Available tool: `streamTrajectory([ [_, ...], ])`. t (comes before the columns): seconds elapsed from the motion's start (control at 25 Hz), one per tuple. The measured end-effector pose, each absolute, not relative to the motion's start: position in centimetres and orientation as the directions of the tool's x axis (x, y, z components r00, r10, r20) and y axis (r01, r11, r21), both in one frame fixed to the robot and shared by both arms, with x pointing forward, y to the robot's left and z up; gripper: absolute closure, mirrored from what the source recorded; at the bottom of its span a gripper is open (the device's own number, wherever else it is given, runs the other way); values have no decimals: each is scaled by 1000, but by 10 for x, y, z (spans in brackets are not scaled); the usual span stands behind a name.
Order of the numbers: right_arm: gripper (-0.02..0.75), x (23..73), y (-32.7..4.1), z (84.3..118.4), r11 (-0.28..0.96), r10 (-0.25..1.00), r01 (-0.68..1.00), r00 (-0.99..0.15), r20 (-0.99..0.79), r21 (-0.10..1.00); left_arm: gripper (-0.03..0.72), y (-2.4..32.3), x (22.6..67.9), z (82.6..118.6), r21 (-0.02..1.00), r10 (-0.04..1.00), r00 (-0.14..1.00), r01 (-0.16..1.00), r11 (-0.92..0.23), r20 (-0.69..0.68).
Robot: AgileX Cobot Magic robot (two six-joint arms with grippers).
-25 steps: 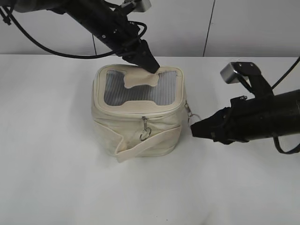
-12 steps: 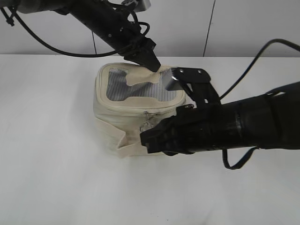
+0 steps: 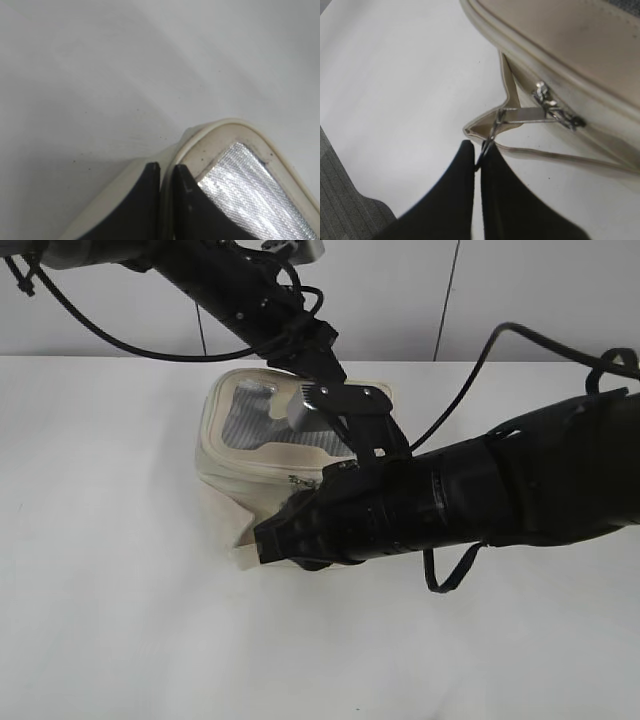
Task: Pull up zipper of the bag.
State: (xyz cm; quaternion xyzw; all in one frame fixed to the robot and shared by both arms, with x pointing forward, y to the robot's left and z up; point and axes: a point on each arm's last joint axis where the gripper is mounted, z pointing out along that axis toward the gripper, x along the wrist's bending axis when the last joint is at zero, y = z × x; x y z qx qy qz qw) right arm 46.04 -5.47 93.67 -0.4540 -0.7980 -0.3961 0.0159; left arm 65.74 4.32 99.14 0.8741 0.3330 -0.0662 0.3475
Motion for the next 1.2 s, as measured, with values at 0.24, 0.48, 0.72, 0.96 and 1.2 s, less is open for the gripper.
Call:
streamTrajectory([
  [0.24,391,454,-61,952,315,664,737,-622,415,599,431,42,659,999,585,558,750,644,-493,-356],
  [0.48,281,458,-107,982,302,728,815,-532,432,494,440,64,655,1045,630,607,728,641,-439,-319],
  [0.72,274,441,-150,1020,297,800,849,-471,372,438,445,94,611,1069,611,655,686,675,-413,-316],
  [0.96,274,395,-188,1051,369,827,807,-512,232,461,446,150,506,1103,693,751,612,654,-303,-250],
  [1.2,273,322,-230,1053,367,820,767,-534,206,527,446,221,372,1120,787,829,532,581,-209,-173],
])
